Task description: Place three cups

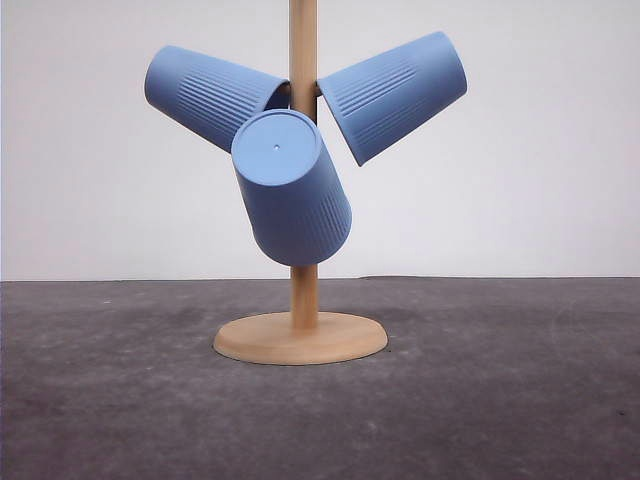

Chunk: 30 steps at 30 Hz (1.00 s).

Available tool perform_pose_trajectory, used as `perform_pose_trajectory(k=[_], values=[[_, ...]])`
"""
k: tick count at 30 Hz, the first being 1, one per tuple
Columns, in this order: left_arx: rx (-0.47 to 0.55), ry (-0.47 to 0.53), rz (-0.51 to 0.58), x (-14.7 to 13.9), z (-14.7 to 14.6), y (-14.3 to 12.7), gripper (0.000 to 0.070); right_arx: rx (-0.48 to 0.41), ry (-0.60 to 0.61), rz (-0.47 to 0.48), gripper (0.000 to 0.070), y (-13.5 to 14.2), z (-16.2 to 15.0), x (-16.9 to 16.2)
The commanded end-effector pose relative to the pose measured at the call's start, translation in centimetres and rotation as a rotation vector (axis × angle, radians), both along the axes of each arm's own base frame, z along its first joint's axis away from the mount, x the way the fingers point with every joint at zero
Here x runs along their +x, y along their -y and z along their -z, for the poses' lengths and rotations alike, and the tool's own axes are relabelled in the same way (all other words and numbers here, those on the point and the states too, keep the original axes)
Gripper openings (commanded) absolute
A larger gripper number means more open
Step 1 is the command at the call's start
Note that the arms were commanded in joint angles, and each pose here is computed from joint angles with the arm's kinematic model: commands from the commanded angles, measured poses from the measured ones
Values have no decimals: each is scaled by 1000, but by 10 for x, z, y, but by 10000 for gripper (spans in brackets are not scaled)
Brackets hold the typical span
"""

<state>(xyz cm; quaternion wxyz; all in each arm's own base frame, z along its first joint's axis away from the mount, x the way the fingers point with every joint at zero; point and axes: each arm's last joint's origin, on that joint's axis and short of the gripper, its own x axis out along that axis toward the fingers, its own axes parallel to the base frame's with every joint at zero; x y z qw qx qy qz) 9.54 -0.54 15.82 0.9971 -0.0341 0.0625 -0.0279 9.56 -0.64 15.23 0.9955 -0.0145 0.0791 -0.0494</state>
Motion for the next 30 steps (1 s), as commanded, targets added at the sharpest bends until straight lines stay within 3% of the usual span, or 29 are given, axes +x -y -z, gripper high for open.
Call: perform_pose_trajectory(k=[1, 30], values=[[-3, -3, 2, 1, 4, 0, 0, 10, 10, 2, 12, 0, 0, 0], [-3, -3, 2, 1, 4, 0, 0, 10, 10, 2, 12, 0, 0, 0]])
